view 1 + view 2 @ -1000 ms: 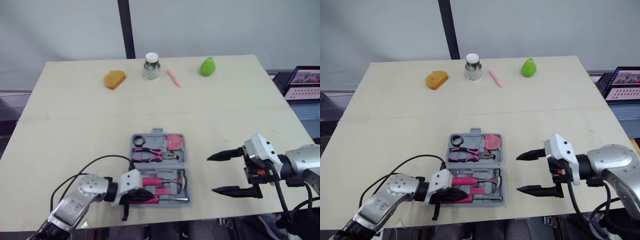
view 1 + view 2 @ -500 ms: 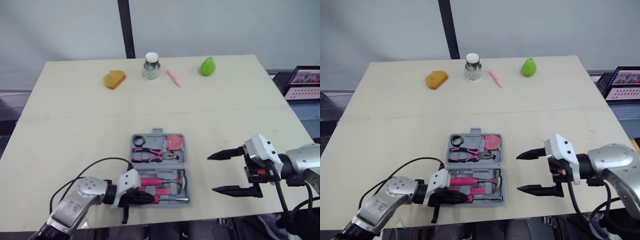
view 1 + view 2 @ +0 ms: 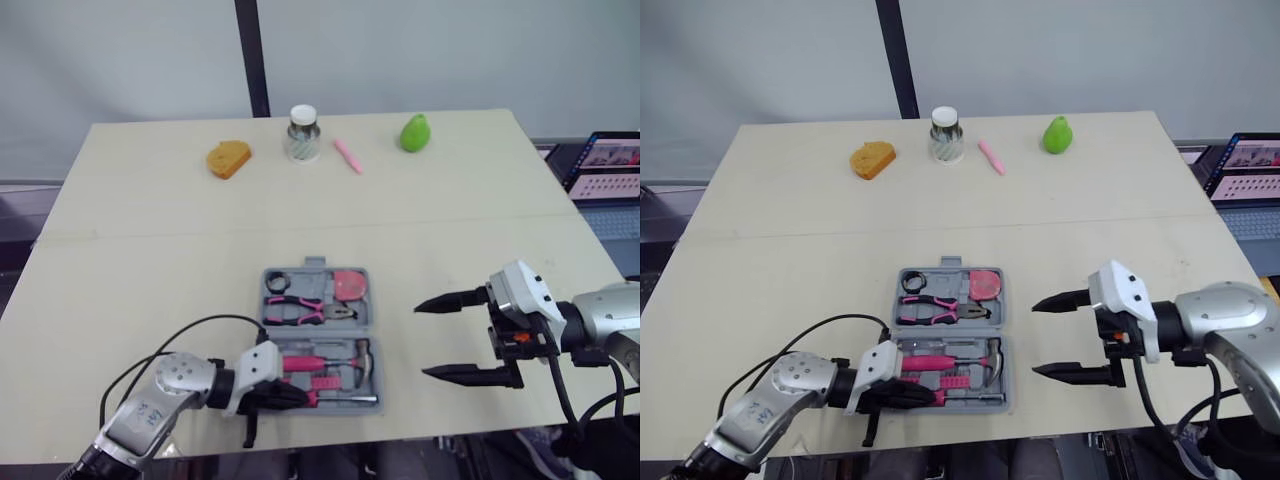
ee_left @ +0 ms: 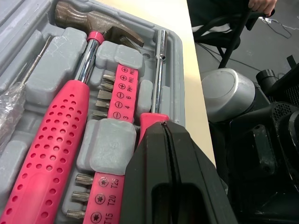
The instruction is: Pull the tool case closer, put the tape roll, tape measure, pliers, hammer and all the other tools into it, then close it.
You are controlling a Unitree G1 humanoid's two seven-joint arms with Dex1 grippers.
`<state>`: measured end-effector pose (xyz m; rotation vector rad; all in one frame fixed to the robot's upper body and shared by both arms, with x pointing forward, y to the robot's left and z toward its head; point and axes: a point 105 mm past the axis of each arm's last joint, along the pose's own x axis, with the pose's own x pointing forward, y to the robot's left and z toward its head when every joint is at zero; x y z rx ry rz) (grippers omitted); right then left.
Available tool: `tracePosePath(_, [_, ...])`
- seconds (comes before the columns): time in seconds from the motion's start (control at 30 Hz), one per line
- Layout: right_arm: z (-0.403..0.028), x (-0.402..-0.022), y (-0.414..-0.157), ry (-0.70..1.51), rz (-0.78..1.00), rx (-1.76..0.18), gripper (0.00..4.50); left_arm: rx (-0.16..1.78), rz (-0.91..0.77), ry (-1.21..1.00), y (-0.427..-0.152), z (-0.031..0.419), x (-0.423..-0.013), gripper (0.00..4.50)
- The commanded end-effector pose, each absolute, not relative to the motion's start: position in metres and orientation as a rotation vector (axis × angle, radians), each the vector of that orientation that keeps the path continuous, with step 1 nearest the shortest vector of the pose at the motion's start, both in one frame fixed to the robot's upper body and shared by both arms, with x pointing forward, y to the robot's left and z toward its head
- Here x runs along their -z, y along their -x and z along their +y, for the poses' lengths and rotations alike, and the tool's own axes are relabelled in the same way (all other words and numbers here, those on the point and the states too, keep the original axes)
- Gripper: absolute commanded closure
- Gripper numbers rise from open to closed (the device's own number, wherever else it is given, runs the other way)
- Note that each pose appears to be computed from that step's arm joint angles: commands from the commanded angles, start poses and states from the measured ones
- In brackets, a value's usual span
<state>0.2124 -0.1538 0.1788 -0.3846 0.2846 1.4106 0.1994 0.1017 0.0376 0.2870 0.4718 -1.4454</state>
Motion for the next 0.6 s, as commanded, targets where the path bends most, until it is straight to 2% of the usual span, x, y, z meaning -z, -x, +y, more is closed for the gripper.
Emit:
tracePosePath(0.03, [-0.152,-0.187,-0.210,0.409,0.252,-1.412,0.00,1.440,0.562,-0.293,-0.192,0.107,-0.020,4.46])
tracePosePath(0.6, [-0.152,-0.189,-0.210,0.418,0.253,-1.411,0.00,1.428,0.617,-0.378,-0.189,0.112,-0.004,4.46])
